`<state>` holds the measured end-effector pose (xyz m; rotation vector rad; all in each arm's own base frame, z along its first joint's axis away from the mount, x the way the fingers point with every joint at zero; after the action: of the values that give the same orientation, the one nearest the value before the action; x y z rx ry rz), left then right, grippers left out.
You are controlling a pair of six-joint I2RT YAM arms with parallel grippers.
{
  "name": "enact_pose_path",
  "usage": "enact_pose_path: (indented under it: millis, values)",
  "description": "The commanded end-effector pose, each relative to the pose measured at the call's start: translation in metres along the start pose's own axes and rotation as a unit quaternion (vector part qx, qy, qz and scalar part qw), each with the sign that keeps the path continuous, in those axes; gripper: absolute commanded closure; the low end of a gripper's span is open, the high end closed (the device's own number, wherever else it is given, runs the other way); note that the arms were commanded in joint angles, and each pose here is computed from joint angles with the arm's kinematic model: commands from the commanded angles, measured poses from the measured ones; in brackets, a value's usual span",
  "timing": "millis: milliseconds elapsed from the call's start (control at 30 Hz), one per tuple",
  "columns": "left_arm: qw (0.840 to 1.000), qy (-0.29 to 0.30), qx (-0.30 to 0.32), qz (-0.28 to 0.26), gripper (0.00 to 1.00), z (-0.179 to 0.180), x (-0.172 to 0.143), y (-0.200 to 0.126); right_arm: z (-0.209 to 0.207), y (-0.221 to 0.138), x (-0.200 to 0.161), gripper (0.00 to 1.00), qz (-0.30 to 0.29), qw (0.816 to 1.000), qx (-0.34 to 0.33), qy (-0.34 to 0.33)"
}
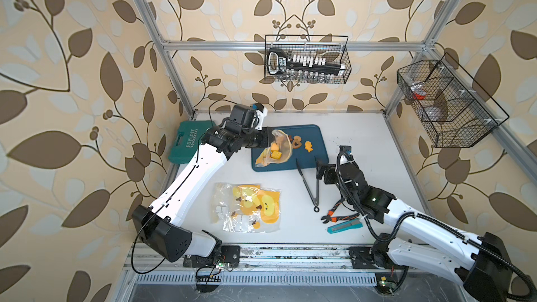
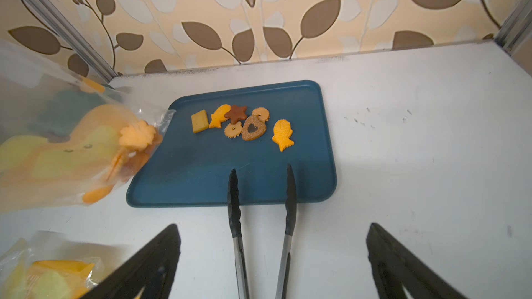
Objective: Put the cookies into a resealable bag to prevent moisture
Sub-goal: Place the ziploc bag at the center of the board.
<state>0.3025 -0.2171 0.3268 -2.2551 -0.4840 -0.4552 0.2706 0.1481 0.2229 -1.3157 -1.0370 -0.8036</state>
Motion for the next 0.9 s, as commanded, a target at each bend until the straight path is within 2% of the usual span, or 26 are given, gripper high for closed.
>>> enact_pose_path:
  millis: [0,100,167,300,400,500,633,733,867]
  values:
    - [0.995,0.05,-0.056,0.06,1.0,-0.031,-0.03,0.002,-0.01,-0.008,0.02,0.0,-0.021,0.999,-0.023,-0.025]
    - [0.991,0.062,-0.069,0.098,1.0,-0.039,-0.049,0.02,-0.012,-0.012,0.024,0.01,-0.034,0.998,-0.019,-0.042]
    - [0.99,0.05,-0.06,0.121,1.0,-0.029,-0.058,0.04,-0.011,-0.012,0.023,0.02,-0.035,0.998,-0.009,-0.042]
    - [0.989,0.027,-0.018,0.146,1.0,-0.002,-0.07,0.071,-0.001,-0.006,0.011,0.05,0.0,0.998,0.042,-0.041]
    - [0.985,0.016,-0.011,0.171,1.0,0.008,-0.079,0.09,0.014,-0.002,0.003,0.07,0.027,0.995,0.089,-0.044]
    - [0.984,0.012,-0.008,0.179,1.0,0.012,-0.083,0.099,0.03,-0.003,0.004,0.07,0.038,0.988,0.14,-0.044]
    - [0.984,0.015,-0.014,0.177,1.0,0.01,-0.083,0.099,0.034,-0.005,0.014,0.07,0.058,0.984,0.166,-0.022]
    - [0.983,0.015,-0.018,0.18,0.91,0.009,-0.085,0.098,0.038,-0.008,0.024,0.09,0.073,0.982,0.175,0.003]
    - [0.984,0.019,-0.019,0.175,0.79,0.008,-0.085,0.095,0.047,-0.013,0.03,0.11,0.097,0.974,0.203,0.002]
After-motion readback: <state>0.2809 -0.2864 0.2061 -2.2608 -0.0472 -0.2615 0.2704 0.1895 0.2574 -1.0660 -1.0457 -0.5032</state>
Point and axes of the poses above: each gripper's point midway between its finger pads, its own y axis out along the fingers, its own z axis along the line the jaws close on, x = y × z, the point moved 3 cm from there along -y, back along the fingers, and after that the axes turned 14 degrees about -y, right-handed, at the moved point
